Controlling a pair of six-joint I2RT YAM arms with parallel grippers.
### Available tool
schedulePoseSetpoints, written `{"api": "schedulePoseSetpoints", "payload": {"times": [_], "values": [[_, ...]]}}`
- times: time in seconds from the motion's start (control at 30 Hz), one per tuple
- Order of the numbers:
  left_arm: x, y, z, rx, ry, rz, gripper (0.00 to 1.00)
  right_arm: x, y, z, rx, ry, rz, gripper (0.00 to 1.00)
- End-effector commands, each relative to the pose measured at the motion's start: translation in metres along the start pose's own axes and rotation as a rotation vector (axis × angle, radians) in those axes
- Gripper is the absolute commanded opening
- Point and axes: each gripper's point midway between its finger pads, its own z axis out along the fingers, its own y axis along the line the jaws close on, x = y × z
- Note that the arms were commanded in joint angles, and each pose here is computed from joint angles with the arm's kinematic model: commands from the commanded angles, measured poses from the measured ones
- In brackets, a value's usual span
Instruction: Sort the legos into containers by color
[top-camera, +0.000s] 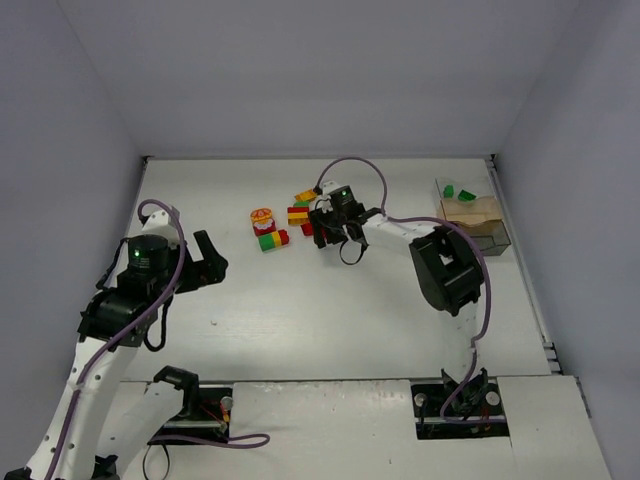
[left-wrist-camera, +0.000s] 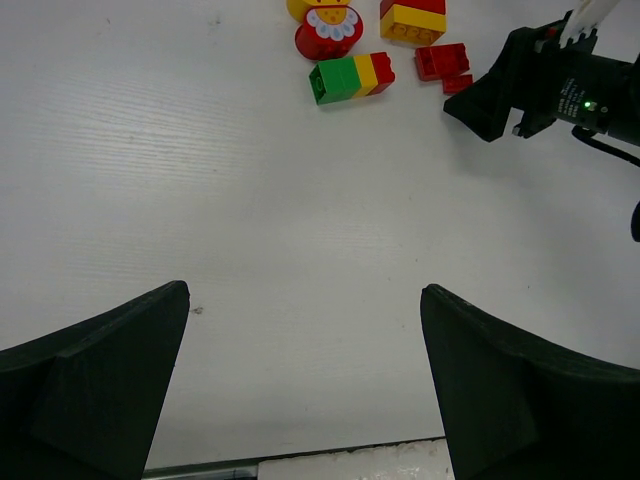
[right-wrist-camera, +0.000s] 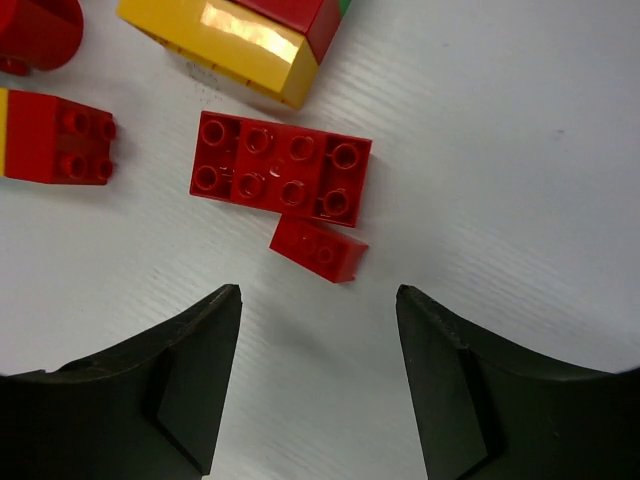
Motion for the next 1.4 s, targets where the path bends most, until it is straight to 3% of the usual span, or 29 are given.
{"api": "schedulePoseSetpoints", "payload": {"times": [0.0, 0.23, 0.4, 0.57, 0.7, 0.77, 0.97, 1.17, 1.37], "values": [[-0.005, -0.004, -0.004, 0.019, -0.018, 0.009, 0.92, -0.032, 0.003, 0.003, 0.051, -0.089, -0.003, 0.6], [-0.002, -0.003, -0.007, 0.016, -0.011, 0.005, 0.92, -0.014, -0.006, 0.022, 0.157, -0.057, 0.031, 0.57], [-0.001, -0.002, -0.009, 0.012, -0.009, 0.005, 0.92, 0.001, -0.013, 0.029, 0.21, -0.033, 0.048, 0.46], [0.0, -0.001, -0.009, 0.011, -0.007, 0.003, 0.92, 0.008, -0.016, 0.031, 0.23, -0.02, 0.051, 0.3], [0.0, -0.001, -0.01, 0.013, -0.007, 0.0, 0.93, 0.009, -0.022, 0.021, 0.259, -0.026, 0.048, 0.06], [0.0, -0.002, -0.011, 0.016, -0.011, -0.002, 0.92, 0.013, -0.026, 0.015, 0.271, -0.02, 0.042, 0.0], [-0.003, -0.004, -0.011, 0.027, -0.018, -0.007, 0.92, -0.02, -0.055, -0.044, 0.303, -0.127, 0.052, 0.0], [-0.001, -0.006, -0.008, 0.038, -0.017, -0.008, 0.92, -0.042, -0.14, -0.115, 0.383, -0.22, 0.086, 0.0], [-0.004, -0.01, -0.004, 0.056, -0.022, -0.008, 0.92, -0.03, -0.233, -0.169, 0.494, -0.238, 0.134, 0.0]]}}
